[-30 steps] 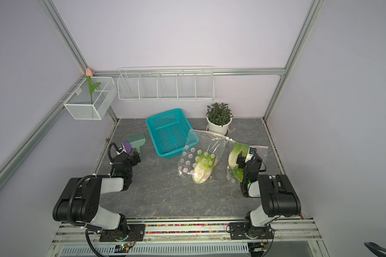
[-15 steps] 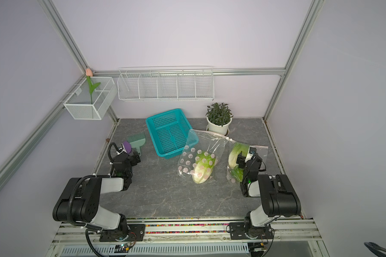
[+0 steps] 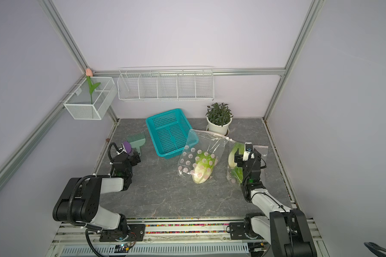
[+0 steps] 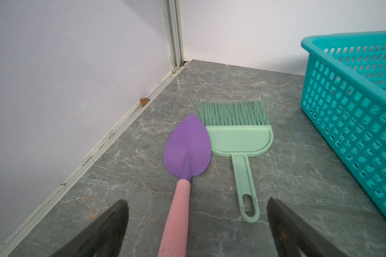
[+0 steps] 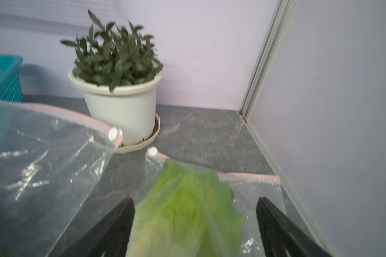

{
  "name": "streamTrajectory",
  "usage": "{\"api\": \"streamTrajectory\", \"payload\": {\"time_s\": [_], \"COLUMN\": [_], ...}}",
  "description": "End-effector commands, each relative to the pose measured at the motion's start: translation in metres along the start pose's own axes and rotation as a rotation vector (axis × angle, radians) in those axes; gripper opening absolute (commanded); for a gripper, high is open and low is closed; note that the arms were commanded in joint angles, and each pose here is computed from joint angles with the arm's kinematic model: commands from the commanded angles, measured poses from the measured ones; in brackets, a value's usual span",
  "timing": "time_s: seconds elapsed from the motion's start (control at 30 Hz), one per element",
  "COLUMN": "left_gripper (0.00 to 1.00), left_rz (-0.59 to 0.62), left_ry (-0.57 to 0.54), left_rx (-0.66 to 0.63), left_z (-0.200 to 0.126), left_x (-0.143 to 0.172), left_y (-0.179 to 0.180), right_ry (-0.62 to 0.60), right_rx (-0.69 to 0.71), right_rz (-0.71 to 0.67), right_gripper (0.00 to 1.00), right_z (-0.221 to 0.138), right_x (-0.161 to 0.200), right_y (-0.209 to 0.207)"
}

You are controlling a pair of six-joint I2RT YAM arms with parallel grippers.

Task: Put the chinese cabbages into a zipper bag and zip it
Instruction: Reset both arms

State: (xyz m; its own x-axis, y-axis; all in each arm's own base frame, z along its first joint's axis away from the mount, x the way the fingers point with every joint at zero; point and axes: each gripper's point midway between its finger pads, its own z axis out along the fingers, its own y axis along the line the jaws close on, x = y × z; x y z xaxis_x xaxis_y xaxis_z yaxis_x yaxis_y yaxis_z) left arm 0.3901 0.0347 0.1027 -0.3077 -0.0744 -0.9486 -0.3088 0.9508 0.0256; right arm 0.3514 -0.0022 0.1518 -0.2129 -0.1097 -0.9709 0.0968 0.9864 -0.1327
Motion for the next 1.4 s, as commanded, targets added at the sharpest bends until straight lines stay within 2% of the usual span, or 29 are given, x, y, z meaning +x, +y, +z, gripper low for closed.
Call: {"api": "streamTrajectory", "payload": {"time_s": [0.0,0.2,0.67,0.9,1.07,1.27,1.37], "left_gripper": [0.99,0.99,0.99,0.99,0.99,0.99,0.99], "left_rz": [-0.019,-0.019,-0.019,-0.019,-0.019,-0.020,-0.020], "left_ry": [-0.039,-0.038,-0.038,-0.038,-0.038,-0.041,-0.038], "left_rx": [0.003,0.003,0.004,0.004,0.004,0.003,0.005], "left_z": [0.001,0.001,0.001,0.000,0.000,0.001,0.000], "left_x": [-0.016,-0.016,-0.016,-0.016,-0.016,-0.017,-0.016], "left_y": [-0.002,-0.002,-0.002,-0.002,-0.002,-0.002,-0.003], "right_ry": [-0.010,0.006,-0.064,-0.017,-0.062,-0.049,-0.047], "right_rx": [-0.008,-0.014,0.018,0.041,-0.077,-0.069,-0.046], "right_rz": [0.011,0.019,0.056,0.078,0.035,0.048,0.055], "right_gripper": [0.89,0.88,0.88,0.88,0.89,0.88,0.89], "right_z": [0.002,0.011,0.023,0.028,0.019,0.008,0.009], "right_x": [0.005,0.018,0.038,0.043,0.032,0.007,0.009], "right_y": [0.002,0.003,-0.003,-0.009,0.010,0.004,-0.001]}}
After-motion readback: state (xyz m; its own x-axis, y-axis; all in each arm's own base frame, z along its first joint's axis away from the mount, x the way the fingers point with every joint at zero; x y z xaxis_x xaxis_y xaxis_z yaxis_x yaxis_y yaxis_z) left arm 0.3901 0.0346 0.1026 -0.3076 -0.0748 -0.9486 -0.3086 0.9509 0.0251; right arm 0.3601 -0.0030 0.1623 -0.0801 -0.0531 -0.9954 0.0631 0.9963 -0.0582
